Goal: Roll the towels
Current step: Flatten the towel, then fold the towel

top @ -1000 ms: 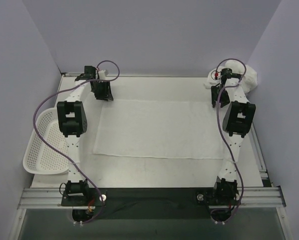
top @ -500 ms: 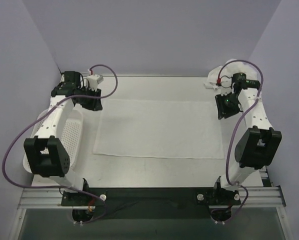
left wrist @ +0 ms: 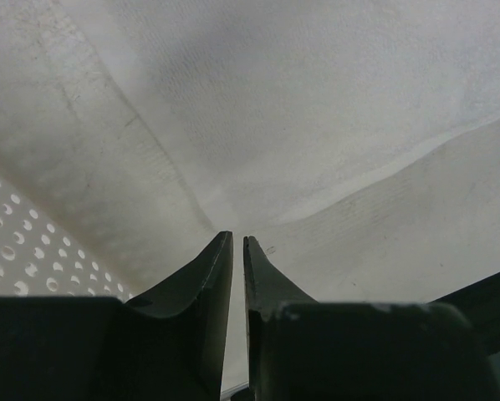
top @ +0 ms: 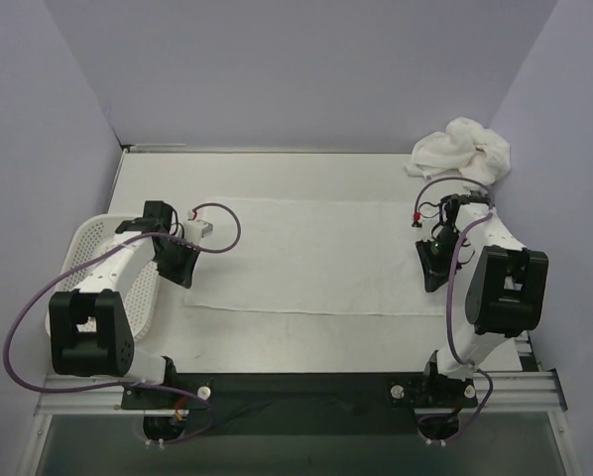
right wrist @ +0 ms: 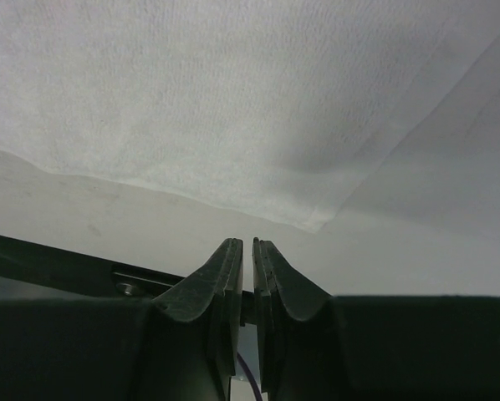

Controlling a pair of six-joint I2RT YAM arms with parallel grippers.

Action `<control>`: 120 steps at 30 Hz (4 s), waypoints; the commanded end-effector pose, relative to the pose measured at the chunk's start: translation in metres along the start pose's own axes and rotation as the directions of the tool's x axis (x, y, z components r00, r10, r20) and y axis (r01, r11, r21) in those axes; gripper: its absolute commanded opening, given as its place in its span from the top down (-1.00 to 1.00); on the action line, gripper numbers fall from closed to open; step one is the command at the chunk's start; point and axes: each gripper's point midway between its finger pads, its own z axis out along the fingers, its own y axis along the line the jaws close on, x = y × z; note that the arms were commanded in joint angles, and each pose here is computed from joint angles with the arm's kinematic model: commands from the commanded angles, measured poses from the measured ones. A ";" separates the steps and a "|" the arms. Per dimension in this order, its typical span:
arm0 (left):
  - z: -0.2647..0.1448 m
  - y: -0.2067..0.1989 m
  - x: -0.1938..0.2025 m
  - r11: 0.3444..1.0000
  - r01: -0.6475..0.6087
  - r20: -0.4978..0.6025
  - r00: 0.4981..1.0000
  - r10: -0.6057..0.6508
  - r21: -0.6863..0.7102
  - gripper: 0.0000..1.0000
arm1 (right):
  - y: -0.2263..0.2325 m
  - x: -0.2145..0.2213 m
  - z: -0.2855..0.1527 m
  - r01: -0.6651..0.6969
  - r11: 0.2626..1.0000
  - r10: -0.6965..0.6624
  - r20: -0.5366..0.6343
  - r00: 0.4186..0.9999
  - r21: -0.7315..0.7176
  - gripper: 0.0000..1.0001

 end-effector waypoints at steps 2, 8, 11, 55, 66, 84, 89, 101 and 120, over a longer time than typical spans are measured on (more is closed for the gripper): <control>0.005 0.006 0.000 0.998 -0.048 0.029 0.998 0.049 -0.036 0.57 | -0.004 0.020 0.017 -0.011 0.999 0.015 -0.097 0.995 0.039 0.76; 0.018 0.010 0.002 0.999 -0.044 0.000 0.999 0.044 -0.028 0.59 | -0.017 0.031 0.031 0.004 0.993 0.014 -0.161 0.987 0.114 0.78; 0.023 0.013 0.002 0.998 -0.043 -0.010 0.999 0.043 -0.035 0.61 | -0.025 0.034 0.039 0.009 0.989 0.019 -0.189 0.982 0.146 0.78; 0.009 -0.010 -0.026 0.988 -0.154 0.014 0.988 0.153 0.032 -0.36 | 0.000 -0.012 -0.004 0.065 0.998 -0.065 -0.006 0.998 0.020 -0.36; -0.084 0.019 -0.187 0.978 -0.144 0.533 0.821 0.204 -0.153 -0.84 | -0.017 -0.122 -0.129 0.069 0.997 -0.079 0.499 0.863 0.039 -0.75; 0.013 0.114 -0.302 0.995 0.094 0.470 0.880 -0.070 -0.028 -0.65 | -0.084 -0.228 -0.060 0.152 0.965 -0.220 0.337 0.916 0.215 -1.00; 0.029 0.111 -0.304 0.997 0.073 0.448 0.892 -0.064 -0.003 -0.58 | -0.098 -0.219 -0.034 0.162 0.957 -0.223 0.250 0.942 0.241 -0.92; 0.055 0.113 -0.291 0.996 0.084 0.396 0.915 -0.082 0.014 -0.43 | -0.119 -0.226 -0.014 0.117 0.955 -0.178 0.212 0.961 0.273 -0.11; 0.072 0.118 -0.285 0.992 0.124 0.368 0.921 -0.124 0.025 -0.43 | -0.134 -0.250 -0.003 0.111 0.932 -0.197 0.224 0.954 0.344 0.17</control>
